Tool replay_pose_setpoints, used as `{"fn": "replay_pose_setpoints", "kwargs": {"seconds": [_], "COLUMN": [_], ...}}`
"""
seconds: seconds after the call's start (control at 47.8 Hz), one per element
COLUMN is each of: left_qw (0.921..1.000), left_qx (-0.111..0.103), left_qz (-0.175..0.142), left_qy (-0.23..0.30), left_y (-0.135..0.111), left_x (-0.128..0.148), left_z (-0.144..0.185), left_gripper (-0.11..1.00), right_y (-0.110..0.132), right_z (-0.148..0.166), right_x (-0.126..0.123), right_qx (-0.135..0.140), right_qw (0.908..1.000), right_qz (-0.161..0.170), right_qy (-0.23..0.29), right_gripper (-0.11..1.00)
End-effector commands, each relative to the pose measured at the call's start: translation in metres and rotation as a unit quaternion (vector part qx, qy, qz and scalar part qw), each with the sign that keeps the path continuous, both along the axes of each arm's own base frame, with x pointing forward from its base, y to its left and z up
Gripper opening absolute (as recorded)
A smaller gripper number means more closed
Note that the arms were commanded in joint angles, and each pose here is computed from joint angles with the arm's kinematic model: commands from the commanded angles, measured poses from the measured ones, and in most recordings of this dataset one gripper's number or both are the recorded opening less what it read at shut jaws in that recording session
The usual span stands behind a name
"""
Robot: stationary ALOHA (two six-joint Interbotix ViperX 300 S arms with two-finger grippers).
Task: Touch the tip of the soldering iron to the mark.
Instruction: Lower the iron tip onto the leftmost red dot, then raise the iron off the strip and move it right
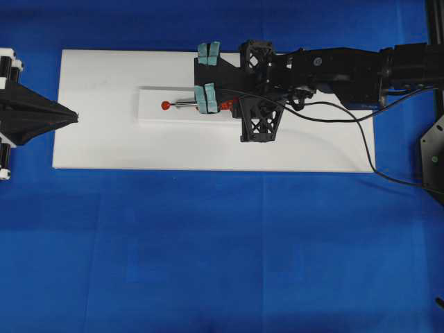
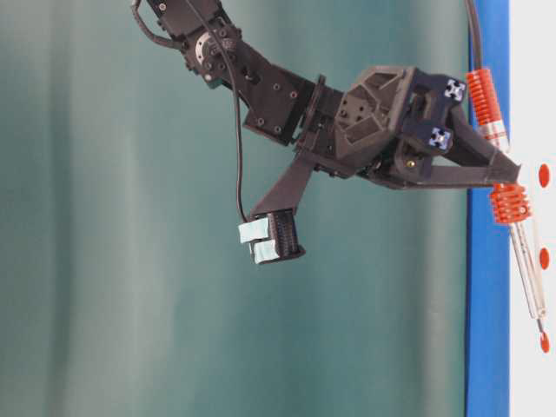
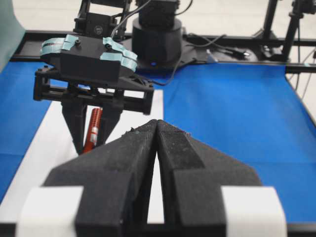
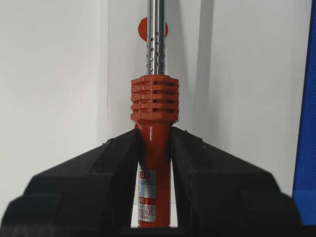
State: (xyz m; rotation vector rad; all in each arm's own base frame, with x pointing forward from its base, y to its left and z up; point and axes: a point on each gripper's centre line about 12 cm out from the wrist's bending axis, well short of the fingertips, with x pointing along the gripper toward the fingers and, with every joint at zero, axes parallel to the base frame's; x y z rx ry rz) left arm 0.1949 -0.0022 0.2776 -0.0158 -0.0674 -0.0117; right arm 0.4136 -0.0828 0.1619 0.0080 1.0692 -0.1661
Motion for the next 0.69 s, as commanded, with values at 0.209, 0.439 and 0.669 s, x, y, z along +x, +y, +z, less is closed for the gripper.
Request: {"fn": "replay_pose_setpoints", "kwargs": {"seconds": [0.209, 0.439, 0.669], "left_qw": [1.0000, 1.0000, 1.0000], "left_qx": [0.001, 0.001, 0.001], "left_qz": [-0.001, -0.001, -0.001], "left_qy": [-0.008, -0.008, -0.008], "left_y": [-0.0004, -0.0004, -0.0004], "left_x": [0.0011, 0.0011, 0.0011], "left_z": [0.0049, 0.0049, 0.0049], "left_gripper": [0.02, 0.02, 0.02], "right_y": [0.0010, 0.0011, 0.0010], "right_z": [0.0142, 0.0141, 0.0146], "right_x": [0.0058, 0.0056, 0.0060], "right_qx": [-0.003, -0.003, -0.002], "right_qw": [0.9998, 0.9998, 0.9998], "right_qz": [0.001, 0.001, 0.000], "right_qy": [-0.021, -0.021, -0.022], "right_gripper": [0.06, 0.06, 0.06]}}
